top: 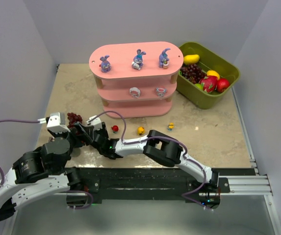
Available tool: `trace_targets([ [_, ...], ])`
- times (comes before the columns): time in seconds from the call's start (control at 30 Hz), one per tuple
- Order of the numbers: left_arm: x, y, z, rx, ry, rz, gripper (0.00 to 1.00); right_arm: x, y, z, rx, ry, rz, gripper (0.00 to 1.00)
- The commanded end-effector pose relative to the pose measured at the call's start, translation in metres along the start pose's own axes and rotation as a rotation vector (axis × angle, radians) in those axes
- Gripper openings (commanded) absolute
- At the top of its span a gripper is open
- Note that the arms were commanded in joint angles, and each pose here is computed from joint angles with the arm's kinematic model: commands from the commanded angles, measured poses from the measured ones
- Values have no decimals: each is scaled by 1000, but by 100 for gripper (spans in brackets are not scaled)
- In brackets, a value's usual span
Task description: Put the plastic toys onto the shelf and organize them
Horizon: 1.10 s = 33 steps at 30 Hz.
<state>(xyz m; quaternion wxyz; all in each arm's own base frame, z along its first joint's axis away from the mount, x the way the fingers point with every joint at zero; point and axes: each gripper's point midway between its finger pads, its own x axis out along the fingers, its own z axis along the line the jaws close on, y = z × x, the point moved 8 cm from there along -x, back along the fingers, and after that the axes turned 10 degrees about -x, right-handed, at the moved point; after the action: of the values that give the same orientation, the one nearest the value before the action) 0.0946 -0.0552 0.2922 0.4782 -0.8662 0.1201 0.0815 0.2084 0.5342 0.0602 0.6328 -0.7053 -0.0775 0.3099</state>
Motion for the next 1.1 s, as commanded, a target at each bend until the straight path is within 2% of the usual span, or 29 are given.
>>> trace_targets([
  [0.0, -2, -13, -4, -27, 6, -51, 87, 12, -5, -3, 48, 56, -42, 73],
  [0.47, 0, -11, -4, -19, 0, -50, 87, 15, 4, -14, -61, 65, -145, 63],
  [0.53, -1, -11, -4, -21, 0, -51, 87, 15, 3, -16, -93, 62, -158, 66],
  [0.63, 0, -11, -3, -19, -1, -50, 87, 16, 2, -16, -136, 54, -181, 75],
  [0.73, -1, -11, -3, -19, -2, -51, 88, 18, 1, -14, -164, 23, -200, 79],
  [1.07, -2, -12, -1, -26, -4, -57, 88, 23, 6, -9, -197, -54, -217, 73],
])
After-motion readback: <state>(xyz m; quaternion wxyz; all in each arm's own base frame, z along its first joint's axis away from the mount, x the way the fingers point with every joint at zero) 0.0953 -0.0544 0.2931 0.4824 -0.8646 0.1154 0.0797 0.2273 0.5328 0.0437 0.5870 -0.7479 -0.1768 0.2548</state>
